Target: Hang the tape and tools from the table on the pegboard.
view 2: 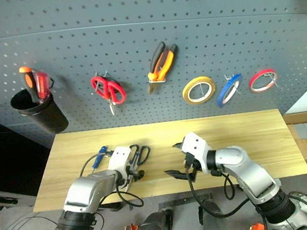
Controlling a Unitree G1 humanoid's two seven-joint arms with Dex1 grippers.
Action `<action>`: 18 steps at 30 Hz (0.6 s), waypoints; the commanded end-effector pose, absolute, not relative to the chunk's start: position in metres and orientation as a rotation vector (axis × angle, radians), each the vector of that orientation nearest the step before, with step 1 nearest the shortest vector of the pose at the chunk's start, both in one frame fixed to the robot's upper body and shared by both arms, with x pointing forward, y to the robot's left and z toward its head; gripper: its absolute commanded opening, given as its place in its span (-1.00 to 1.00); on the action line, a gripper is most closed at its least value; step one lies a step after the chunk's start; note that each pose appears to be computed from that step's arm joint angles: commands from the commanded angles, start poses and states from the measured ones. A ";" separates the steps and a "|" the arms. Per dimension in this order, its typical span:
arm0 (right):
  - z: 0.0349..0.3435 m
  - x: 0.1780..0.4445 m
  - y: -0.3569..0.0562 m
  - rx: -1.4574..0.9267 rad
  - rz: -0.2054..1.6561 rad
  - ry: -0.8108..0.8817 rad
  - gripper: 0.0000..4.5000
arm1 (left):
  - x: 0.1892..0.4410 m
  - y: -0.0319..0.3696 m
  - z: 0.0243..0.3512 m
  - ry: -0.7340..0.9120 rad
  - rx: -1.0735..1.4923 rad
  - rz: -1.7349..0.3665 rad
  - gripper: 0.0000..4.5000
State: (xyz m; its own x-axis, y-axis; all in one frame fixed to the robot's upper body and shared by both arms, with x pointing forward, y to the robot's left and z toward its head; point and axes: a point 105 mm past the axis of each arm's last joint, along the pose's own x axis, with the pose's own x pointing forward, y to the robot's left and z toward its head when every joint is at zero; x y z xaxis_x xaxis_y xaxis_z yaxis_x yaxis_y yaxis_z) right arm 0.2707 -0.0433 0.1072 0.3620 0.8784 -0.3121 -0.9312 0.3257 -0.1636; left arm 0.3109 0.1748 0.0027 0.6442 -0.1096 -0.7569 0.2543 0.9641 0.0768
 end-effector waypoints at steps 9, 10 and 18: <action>0.125 0.278 -0.052 -0.376 1.158 0.106 1.00 | 0.319 0.184 0.037 0.587 0.285 -0.242 -0.62; 0.127 0.278 -0.054 -0.376 1.161 0.104 1.00 | 0.319 0.182 0.050 0.508 0.284 -0.266 -0.73; 0.157 0.289 -0.060 -0.344 1.200 0.007 1.00 | 0.283 0.185 0.124 -0.042 0.294 -0.372 -0.82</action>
